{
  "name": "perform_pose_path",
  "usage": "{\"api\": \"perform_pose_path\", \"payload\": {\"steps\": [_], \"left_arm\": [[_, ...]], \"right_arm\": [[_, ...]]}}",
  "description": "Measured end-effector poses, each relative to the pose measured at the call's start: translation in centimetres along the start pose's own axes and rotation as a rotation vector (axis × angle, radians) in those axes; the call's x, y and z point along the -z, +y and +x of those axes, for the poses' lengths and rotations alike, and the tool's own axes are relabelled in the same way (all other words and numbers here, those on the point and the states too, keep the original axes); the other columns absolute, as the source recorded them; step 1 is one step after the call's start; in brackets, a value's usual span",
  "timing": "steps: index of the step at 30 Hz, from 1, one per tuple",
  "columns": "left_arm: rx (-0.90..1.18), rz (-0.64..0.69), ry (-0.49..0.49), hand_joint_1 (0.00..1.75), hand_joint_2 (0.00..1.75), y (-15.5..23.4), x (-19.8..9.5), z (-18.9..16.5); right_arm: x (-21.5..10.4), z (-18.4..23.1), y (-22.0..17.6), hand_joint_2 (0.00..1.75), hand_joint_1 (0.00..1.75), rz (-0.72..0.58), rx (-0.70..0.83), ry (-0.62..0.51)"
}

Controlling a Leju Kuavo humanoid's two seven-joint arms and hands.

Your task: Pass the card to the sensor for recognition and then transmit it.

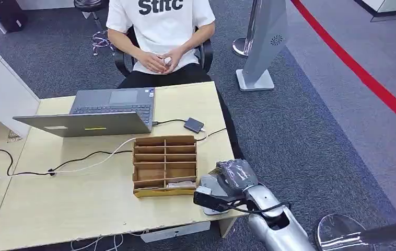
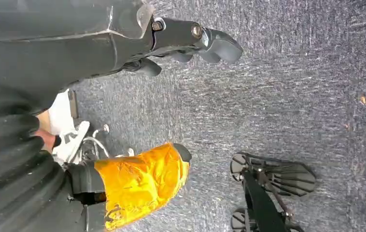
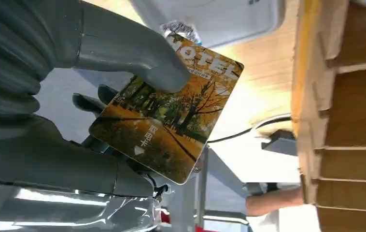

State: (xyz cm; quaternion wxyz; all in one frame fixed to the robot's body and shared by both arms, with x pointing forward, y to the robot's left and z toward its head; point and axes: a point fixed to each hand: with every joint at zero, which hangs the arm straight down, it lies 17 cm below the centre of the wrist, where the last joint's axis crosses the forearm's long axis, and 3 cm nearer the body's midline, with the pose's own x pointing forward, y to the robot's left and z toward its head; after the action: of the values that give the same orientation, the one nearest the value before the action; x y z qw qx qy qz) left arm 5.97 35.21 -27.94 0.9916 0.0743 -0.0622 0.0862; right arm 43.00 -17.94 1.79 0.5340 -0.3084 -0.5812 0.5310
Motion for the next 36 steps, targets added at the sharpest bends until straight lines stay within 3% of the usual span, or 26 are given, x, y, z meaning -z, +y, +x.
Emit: {"api": "perform_pose_path", "payload": {"steps": [7, 11, 14, 20, 25, 29, 35, 36], "left_arm": [[0.011, 0.012, -0.001, 0.0, 1.75, 0.1, 0.0, 0.1], [0.032, 0.014, -0.003, 0.0, 1.75, 0.1, 0.0, 0.2], [0.066, 0.008, -0.015, 0.0, 1.75, 0.1, 0.0, 0.7], [0.17, 0.002, -0.051, 0.0, 1.75, 0.6, 0.0, 2.5], [0.232, -0.002, -0.06, 0.0, 1.75, 0.8, 0.0, 2.6], [0.296, -0.019, -0.084, 0.0, 1.75, 0.1, -0.1, 3.4], [0.332, -0.029, -0.093, 0.0, 1.75, -0.6, -0.2, 4.5], [0.332, -0.03, -0.094, 0.0, 1.75, -0.6, -0.2, 4.5]], "right_arm": [[0.0, 2.5, -4.8, 1.75, 1.75, -0.188, -0.048, -0.039], [0.5, 7.5, -11.3, 1.75, 1.75, -0.348, -0.083, -0.139], [2.4, 11.9, -15.0, 1.75, 1.75, -0.383, -0.086, -0.25], [9.2, 20.4, -22.6, 1.75, 1.75, -0.386, -0.1, -0.424], [11.3, 22.6, -24.2, 1.75, 1.75, -0.37, -0.106, -0.458], [14.1, 22.7, -25.3, 1.75, 1.75, -0.339, -0.154, -0.422], [16.4, 22.1, -22.5, 1.75, 1.75, -0.235, -0.223, -0.344], [16.6, 21.9, -22.0, 1.75, 1.27, -0.222, -0.227, -0.335]]}}
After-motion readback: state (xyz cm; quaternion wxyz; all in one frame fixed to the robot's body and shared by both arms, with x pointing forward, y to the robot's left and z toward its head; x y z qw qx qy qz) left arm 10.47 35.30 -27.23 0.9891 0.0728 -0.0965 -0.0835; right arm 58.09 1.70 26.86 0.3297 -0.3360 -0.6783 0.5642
